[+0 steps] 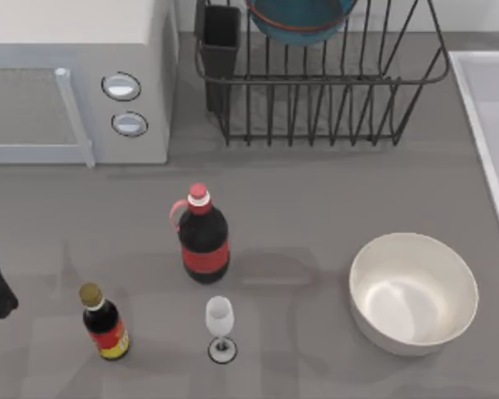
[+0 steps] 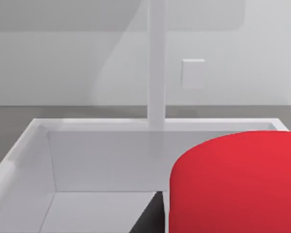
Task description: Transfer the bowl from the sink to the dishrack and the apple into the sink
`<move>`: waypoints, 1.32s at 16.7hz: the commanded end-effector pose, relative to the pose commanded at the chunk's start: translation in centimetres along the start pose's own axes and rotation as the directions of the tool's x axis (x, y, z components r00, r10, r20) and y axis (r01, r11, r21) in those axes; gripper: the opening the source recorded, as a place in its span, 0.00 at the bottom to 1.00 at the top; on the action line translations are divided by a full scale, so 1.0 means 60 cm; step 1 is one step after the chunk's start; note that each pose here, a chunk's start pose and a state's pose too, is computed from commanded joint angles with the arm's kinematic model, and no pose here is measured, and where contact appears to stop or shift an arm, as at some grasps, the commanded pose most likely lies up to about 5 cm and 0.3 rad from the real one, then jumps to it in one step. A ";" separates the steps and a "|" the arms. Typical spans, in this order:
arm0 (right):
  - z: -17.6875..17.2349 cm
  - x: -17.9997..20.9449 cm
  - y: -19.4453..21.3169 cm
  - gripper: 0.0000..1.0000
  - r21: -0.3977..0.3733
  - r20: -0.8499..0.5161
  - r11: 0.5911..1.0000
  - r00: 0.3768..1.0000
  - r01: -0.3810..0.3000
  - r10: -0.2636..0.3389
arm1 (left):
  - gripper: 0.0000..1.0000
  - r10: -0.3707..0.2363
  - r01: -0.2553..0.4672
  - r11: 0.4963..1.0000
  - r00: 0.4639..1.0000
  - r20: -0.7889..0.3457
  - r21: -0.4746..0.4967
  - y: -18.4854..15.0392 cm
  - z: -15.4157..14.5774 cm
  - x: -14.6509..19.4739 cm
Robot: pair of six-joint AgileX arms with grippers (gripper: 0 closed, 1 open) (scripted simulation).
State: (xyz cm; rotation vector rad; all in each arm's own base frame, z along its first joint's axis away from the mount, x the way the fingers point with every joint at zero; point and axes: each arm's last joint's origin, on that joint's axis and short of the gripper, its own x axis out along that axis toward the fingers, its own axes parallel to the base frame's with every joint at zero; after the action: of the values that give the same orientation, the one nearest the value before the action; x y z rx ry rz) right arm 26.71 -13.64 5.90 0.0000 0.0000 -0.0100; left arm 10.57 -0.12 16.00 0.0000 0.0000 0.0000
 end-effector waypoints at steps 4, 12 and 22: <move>0.000 0.000 0.000 0.53 0.000 0.000 1.000 1.000 0.000 0.000 | 1.00 0.000 0.000 1.000 1.000 0.000 0.000 0.000 0.000 0.000; 0.000 0.000 0.000 1.00 0.000 0.000 1.000 1.000 0.000 0.000 | 1.00 0.000 0.000 1.000 1.000 0.000 0.000 0.000 0.000 0.000; 0.005 -0.001 0.006 1.00 0.004 -0.007 1.000 1.000 0.002 -0.002 | 1.00 0.000 0.000 1.000 1.000 0.000 0.000 0.000 0.000 0.000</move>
State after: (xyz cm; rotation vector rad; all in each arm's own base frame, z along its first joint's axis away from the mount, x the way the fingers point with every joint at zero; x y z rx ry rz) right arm 26.68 -13.29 6.23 0.0045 0.0073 -0.0124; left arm 10.57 -0.12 16.00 0.0000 0.0000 0.0000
